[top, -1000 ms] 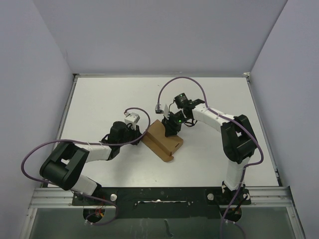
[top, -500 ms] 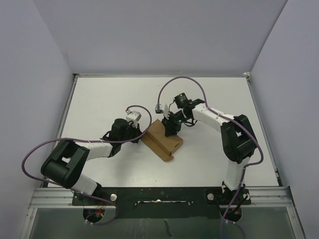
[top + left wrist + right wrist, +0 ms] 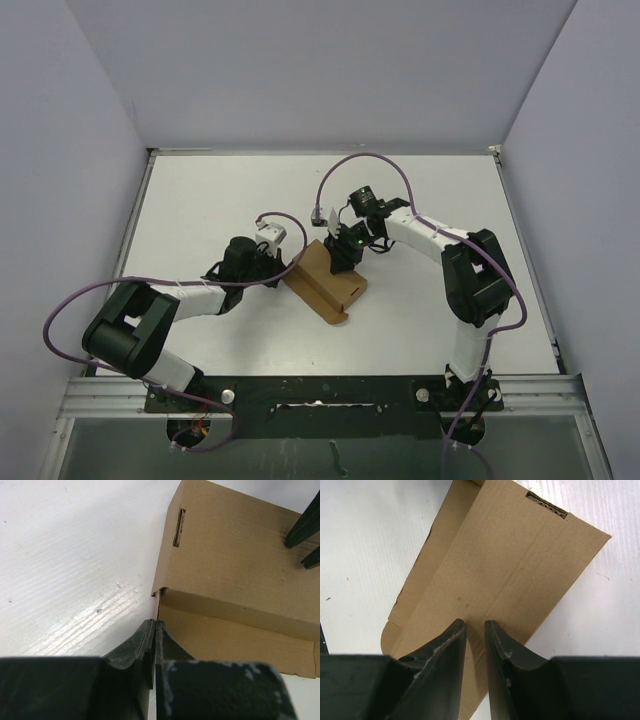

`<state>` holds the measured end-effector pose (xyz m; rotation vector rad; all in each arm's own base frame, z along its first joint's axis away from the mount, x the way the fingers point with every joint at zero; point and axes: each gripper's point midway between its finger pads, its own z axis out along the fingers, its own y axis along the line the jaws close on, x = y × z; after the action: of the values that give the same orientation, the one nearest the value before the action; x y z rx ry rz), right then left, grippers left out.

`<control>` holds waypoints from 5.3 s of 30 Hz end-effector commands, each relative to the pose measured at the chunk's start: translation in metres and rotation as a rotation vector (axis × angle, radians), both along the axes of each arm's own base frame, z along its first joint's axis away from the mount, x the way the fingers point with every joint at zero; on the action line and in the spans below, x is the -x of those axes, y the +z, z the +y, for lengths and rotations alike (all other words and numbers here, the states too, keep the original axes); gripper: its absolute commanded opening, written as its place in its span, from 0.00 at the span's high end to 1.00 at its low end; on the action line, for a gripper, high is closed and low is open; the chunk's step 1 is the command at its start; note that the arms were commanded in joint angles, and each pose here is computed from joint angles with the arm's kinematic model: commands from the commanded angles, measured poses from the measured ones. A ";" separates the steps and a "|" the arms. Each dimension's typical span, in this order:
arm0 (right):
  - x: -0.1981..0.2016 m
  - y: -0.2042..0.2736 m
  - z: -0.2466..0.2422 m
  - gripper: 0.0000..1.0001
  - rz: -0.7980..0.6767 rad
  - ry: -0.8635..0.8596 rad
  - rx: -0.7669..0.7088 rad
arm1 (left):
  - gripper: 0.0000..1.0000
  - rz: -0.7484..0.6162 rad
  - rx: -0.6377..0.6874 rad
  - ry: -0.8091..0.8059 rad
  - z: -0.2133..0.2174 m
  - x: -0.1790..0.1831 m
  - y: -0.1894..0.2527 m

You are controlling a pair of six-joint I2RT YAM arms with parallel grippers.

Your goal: Fold the paper box

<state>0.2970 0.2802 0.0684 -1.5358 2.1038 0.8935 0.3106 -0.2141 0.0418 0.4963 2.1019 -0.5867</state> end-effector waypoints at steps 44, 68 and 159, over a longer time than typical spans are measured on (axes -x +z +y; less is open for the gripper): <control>0.003 -0.023 0.001 0.76 0.034 -0.014 0.049 | 1.00 -0.106 0.137 -0.032 -0.024 -0.033 0.059; 0.005 0.021 0.008 0.72 0.026 -0.001 -0.092 | 0.66 0.079 0.258 0.230 0.031 0.034 0.057; 0.009 0.074 0.003 0.70 -0.098 0.068 -0.287 | 0.59 0.291 0.272 0.202 0.009 0.031 0.071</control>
<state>0.2831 0.2330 0.1246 -1.4799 1.8308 0.9581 0.2929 -0.2180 0.1098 0.1196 2.2917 -0.8543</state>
